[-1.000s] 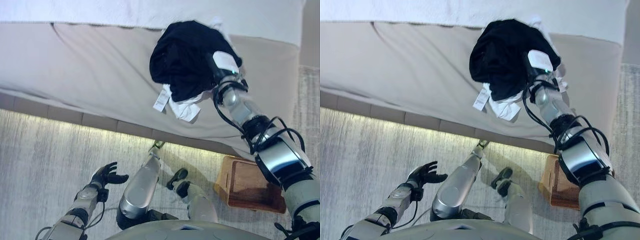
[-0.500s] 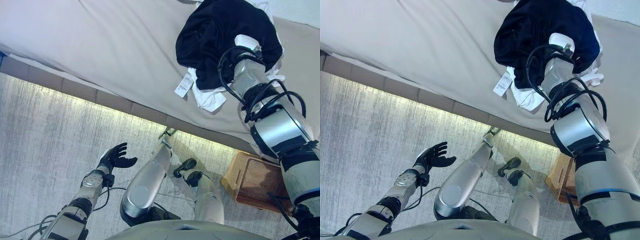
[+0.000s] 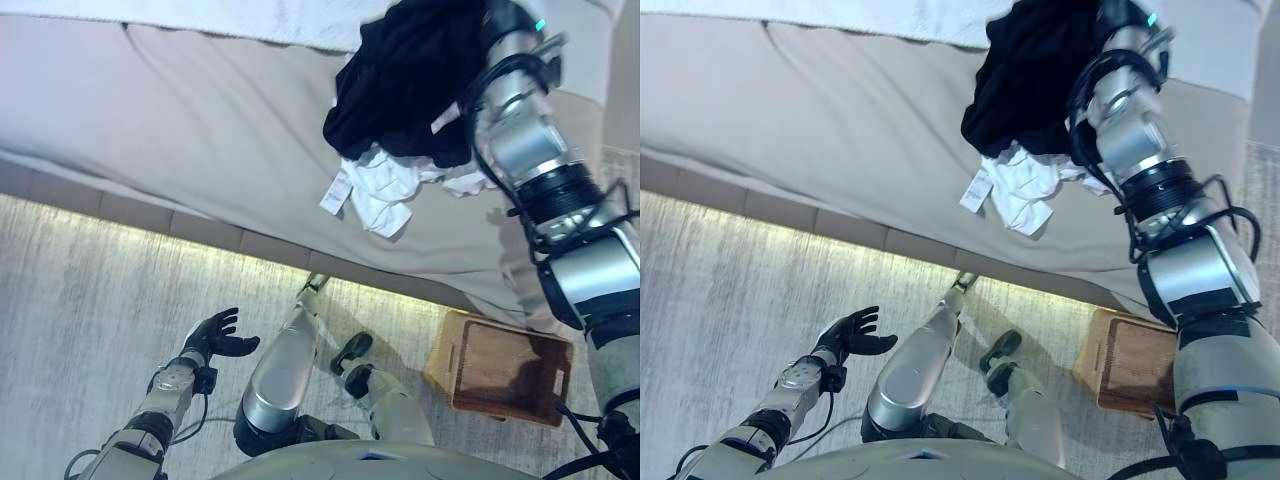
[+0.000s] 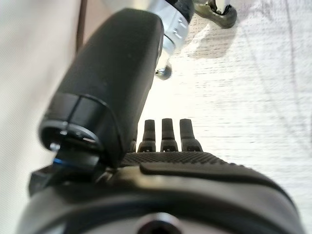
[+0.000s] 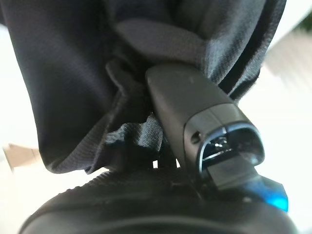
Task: Pick up the clothes from the bed and place them into the basket
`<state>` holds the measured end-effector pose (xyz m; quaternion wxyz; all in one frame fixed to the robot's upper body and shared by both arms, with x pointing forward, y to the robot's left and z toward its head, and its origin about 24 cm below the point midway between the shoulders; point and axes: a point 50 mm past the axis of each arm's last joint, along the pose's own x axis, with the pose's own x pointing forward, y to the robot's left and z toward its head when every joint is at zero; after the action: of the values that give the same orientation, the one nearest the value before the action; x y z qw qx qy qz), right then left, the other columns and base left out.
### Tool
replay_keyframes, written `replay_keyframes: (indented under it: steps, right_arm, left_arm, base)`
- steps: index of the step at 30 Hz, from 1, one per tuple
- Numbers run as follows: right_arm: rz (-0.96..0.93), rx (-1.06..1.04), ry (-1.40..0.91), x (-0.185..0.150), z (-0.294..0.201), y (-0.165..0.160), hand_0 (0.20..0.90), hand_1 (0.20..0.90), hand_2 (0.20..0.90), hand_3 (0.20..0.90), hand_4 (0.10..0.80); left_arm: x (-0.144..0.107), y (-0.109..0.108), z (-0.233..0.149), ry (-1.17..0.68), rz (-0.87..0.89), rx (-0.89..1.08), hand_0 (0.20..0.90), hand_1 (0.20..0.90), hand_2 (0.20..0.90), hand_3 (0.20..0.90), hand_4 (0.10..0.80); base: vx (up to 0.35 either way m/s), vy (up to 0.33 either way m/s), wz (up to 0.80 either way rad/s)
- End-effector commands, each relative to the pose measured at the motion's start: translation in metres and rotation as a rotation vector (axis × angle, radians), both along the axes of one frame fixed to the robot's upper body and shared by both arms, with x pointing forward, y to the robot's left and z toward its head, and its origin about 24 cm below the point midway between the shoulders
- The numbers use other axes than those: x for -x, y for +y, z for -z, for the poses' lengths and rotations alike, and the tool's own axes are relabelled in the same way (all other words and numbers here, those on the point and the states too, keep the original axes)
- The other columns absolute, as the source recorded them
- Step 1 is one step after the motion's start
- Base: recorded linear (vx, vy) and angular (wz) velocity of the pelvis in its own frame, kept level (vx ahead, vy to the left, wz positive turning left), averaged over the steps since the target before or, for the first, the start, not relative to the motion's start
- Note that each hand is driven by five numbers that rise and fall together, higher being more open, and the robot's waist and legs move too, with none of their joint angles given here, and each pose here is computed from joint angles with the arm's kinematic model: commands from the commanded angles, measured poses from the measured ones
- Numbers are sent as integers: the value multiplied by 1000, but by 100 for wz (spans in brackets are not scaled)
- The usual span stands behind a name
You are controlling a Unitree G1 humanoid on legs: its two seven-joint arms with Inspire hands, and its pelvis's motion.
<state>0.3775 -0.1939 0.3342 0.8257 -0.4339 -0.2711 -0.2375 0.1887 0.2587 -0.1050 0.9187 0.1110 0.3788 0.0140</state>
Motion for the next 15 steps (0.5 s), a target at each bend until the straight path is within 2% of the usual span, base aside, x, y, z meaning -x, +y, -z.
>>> replay_keyframes:
  steps: [1,9,15]
  right_arm:
    - [129,96,-339,38,-52,-28,300,300,300,200,100]
    - [254,76,-484,85,-89,-82,300,300,300,200,100]
    - [338,45,-596,118,-92,-116,300,300,300,200,100]
  left_arm:
    - [32,-2,18,130,50,-49,900,900,900,900,800]
    - [53,-6,35,281,25,-60,900,900,900,900,800]
    - [77,-3,45,405,13,-63,900,900,900,900,800]
  base:
    - [59,37,-22]
    - [24,1,-22]
    - [-24,-40,-45]
